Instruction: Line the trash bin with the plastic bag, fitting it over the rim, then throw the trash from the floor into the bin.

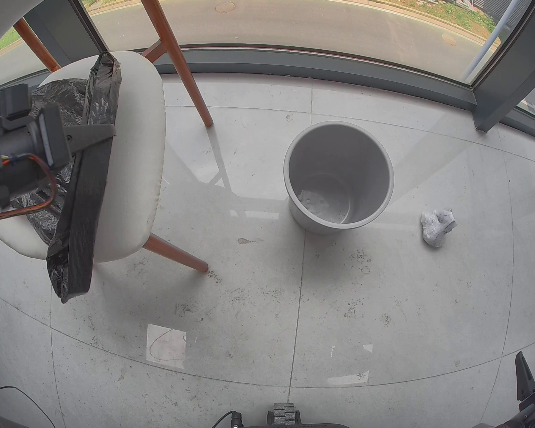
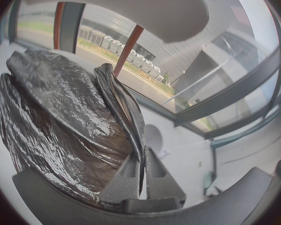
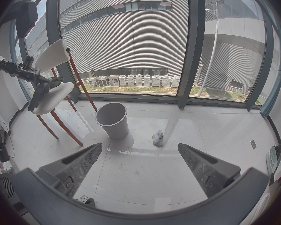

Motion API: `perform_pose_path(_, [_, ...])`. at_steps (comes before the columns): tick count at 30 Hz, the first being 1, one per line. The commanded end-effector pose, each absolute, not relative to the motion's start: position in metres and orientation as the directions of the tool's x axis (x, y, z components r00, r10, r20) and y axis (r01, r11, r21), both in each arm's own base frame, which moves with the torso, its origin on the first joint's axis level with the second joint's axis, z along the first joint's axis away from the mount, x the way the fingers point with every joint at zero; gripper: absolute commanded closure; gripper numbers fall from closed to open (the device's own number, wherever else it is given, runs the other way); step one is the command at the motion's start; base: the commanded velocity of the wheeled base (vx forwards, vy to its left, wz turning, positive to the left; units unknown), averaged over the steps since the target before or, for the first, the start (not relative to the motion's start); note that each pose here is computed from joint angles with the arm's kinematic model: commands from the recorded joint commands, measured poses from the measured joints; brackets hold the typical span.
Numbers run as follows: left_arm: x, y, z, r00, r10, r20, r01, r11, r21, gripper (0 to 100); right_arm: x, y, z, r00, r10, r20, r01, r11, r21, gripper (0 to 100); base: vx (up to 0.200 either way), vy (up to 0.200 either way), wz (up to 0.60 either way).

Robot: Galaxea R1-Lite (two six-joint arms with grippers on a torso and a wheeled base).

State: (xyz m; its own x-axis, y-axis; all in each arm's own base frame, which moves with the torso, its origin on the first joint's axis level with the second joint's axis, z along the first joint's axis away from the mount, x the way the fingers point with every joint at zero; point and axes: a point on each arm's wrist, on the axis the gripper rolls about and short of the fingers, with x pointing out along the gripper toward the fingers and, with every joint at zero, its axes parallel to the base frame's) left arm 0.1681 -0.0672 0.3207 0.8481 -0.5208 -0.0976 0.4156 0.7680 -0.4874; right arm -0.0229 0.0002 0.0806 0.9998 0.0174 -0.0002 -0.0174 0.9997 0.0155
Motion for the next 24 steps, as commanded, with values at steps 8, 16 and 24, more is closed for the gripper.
perform_pose_path(8, [0.131,-0.060,0.343,0.642,-0.745,0.182,0.668,0.427,-0.610,100,-0.022,0.000,0.076,1.000,0.018,-0.011,-0.018,1.000,0.015,0,0.000,0.000,0.00])
perform_pose_path(16, [0.148,-0.068,0.335,0.584,-0.800,0.135,0.675,0.386,-0.629,100,-0.022,0.000,0.076,1.000,0.018,-0.009,-0.018,1.000,0.015,0,0.000,0.000,0.00])
perform_pose_path(24, [0.161,-0.073,0.341,0.570,-0.799,0.192,0.715,0.368,-0.594,100,-0.022,0.000,0.076,1.000,0.018,-0.009,-0.018,1.000,0.015,0,0.000,0.000,0.00])
